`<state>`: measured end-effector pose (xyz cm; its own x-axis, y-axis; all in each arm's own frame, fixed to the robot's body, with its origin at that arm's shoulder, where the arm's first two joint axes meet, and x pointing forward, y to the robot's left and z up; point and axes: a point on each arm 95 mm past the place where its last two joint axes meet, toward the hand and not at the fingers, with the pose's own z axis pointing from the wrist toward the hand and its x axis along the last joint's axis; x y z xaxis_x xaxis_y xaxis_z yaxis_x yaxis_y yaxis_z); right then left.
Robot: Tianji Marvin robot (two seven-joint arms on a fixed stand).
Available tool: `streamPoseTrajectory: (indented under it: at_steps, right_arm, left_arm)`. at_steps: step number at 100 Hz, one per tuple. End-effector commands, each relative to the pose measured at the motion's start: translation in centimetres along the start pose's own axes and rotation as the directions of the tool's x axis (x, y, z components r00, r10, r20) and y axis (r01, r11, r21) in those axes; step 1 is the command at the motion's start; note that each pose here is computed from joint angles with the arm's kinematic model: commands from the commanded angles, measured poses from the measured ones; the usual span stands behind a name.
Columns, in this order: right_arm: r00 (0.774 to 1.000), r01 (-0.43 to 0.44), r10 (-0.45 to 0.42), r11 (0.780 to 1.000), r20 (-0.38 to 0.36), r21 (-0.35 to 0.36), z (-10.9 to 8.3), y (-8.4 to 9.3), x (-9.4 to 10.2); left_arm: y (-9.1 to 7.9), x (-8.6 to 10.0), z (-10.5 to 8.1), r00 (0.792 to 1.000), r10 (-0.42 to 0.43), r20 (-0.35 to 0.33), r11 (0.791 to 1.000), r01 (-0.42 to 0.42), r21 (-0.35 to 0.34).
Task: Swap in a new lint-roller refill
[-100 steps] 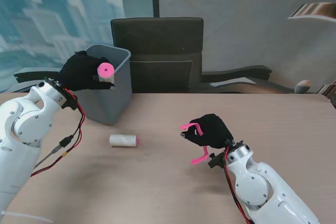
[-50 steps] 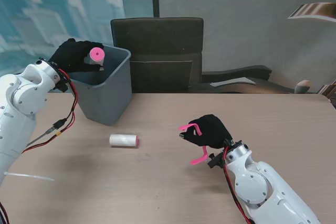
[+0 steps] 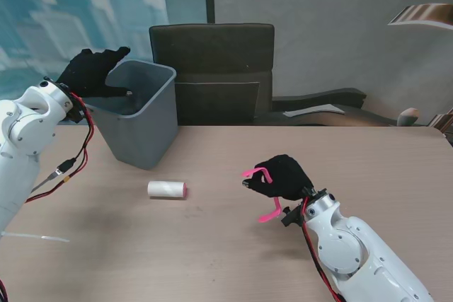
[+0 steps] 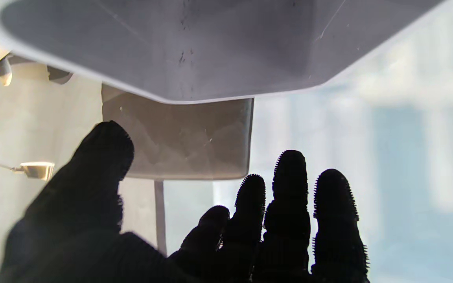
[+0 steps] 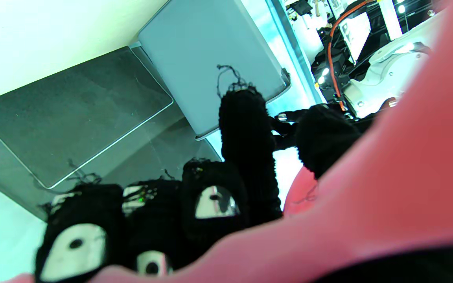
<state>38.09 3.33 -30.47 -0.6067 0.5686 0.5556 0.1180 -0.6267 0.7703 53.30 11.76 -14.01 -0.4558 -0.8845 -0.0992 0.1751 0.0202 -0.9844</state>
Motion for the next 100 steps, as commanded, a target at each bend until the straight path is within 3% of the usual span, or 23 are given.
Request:
streamPoseTrajectory:
  at_steps: [1, 12, 24, 35, 52, 66, 76, 88, 100]
  right_arm:
    - [1.000, -0.001, 0.001, 1.000, -0.005, 0.013, 0.0, -0.2, 0.2]
    - [1.000, 0.001, -0.001, 1.000, -0.003, 0.011, 0.0, -0.2, 0.1]
    - [1.000, 0.002, -0.002, 1.000, -0.002, 0.006, 0.0, -0.2, 0.1]
    - [1.000, -0.001, 0.001, 1.000, 0.003, 0.002, -0.1, -0.2, 0.1]
    - [1.000, -0.004, 0.004, 1.000, 0.003, 0.006, -0.1, -0.2, 0.1]
    - [1.000, 0.000, 0.000, 1.000, -0.009, 0.007, -0.1, -0.2, 0.2]
    - [1.000, 0.002, -0.002, 1.000, -0.015, 0.014, -0.1, -0.2, 0.1]
    - [1.000, 0.005, -0.005, 1.000, -0.016, 0.019, -0.2, -0.1, 0.0]
    - [1.000, 0.011, -0.011, 1.000, -0.014, 0.014, -0.2, -0.1, 0.0]
  left_arm:
    - [-1.1, 2.1, -1.0, 0.999, -0.020, -0.046, 0.999, 0.022, 0.045]
    - [-1.9, 5.3, -3.3, 0.994, -0.047, -0.095, 0.993, 0.058, 0.107]
    - [-0.7, 9.2, -6.4, 0.988, -0.068, -0.136, 0.986, 0.088, 0.144]
    - [1.8, 12.4, -9.5, 0.979, -0.095, -0.178, 0.990, 0.112, 0.090]
    - [5.8, 16.3, -13.0, 0.970, -0.117, -0.215, 0.993, 0.108, -0.054]
    - [10.1, 18.8, -14.0, 0.978, -0.147, -0.147, 0.976, 0.119, -0.182]
    - [12.9, 19.2, -14.1, 0.986, -0.140, -0.090, 0.962, 0.114, -0.248]
    - [15.0, 19.3, -13.9, 0.988, -0.145, -0.050, 0.939, 0.121, -0.322]
    - [16.4, 19.0, -13.1, 0.994, -0.100, -0.044, 0.942, 0.080, -0.326]
